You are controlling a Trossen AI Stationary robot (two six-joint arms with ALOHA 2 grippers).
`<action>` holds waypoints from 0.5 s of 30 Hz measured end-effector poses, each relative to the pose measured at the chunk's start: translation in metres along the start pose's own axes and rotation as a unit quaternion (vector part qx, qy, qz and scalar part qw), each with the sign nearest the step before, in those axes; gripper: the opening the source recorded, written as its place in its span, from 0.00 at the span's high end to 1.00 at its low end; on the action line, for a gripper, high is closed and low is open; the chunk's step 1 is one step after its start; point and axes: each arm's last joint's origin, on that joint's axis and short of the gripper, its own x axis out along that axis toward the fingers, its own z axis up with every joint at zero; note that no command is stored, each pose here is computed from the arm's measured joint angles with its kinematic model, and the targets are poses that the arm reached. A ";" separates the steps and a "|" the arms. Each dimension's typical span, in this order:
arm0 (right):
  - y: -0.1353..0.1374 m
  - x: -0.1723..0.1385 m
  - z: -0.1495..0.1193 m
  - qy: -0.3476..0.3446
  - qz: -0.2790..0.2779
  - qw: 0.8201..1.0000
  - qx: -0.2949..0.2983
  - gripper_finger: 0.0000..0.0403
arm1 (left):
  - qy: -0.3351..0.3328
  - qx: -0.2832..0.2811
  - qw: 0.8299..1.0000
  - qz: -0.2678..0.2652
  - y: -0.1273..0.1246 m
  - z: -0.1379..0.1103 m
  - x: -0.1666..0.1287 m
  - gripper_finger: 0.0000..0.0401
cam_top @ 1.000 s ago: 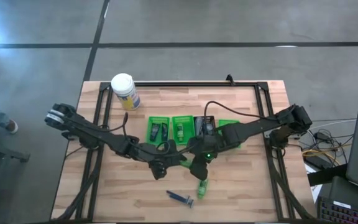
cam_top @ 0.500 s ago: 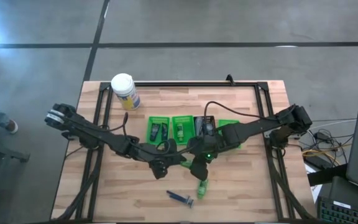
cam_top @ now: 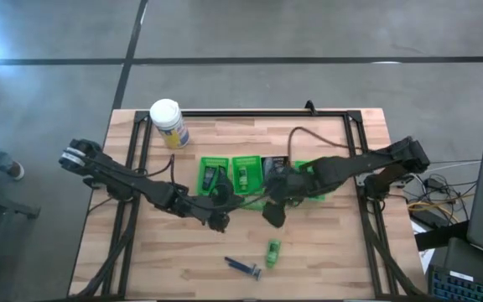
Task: Pick & Place Travel size toiletries
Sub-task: Put the green shampoo into the middle green bin
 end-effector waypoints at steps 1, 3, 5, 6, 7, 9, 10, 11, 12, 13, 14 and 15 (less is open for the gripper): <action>-0.003 -0.008 0.000 -0.020 -0.014 1.000 0.010 0.25 | 0.017 -0.018 1.000 0.010 -0.001 -0.003 0.000 0.74; -0.009 -0.023 -0.002 -0.058 -0.046 0.997 0.030 0.23 | 0.045 -0.058 0.997 0.036 -0.001 -0.007 0.000 0.75; -0.016 -0.038 -0.005 -0.094 -0.083 0.991 0.055 0.20 | 0.077 -0.093 0.991 0.062 -0.003 -0.012 0.000 0.75; -0.019 -0.045 -0.007 -0.112 -0.102 0.986 0.070 0.19 | 0.092 -0.113 0.986 0.078 -0.004 -0.015 0.000 0.75; -0.023 -0.052 -0.010 -0.126 -0.118 0.981 0.087 0.18 | 0.107 -0.135 0.981 0.095 -0.005 -0.019 0.002 0.75; -0.030 -0.064 -0.013 -0.151 -0.140 0.972 0.115 0.16 | 0.134 -0.173 0.967 0.126 -0.005 -0.027 0.006 0.75; -0.032 -0.067 -0.015 -0.160 -0.146 0.968 0.123 0.16 | 0.146 -0.187 0.962 0.136 -0.005 -0.031 0.010 0.75; -0.034 -0.071 -0.016 -0.167 -0.148 0.967 0.127 0.15 | 0.159 -0.196 0.957 0.140 -0.004 -0.036 0.014 0.75; -0.034 -0.073 -0.016 -0.171 -0.147 0.966 0.128 0.15 | 0.175 -0.203 0.953 0.139 -0.004 -0.041 0.019 0.75; -0.035 -0.074 -0.017 -0.174 -0.147 0.965 0.127 0.14 | 0.192 -0.206 0.950 0.134 -0.003 -0.046 0.025 0.75; -0.035 -0.074 -0.017 -0.175 -0.148 0.965 0.126 0.14 | 0.206 -0.209 0.948 0.123 -0.001 -0.051 0.032 0.75; -0.035 -0.074 -0.017 -0.176 -0.149 0.965 0.126 0.14 | 0.219 -0.209 0.947 0.106 0.001 -0.055 0.038 0.75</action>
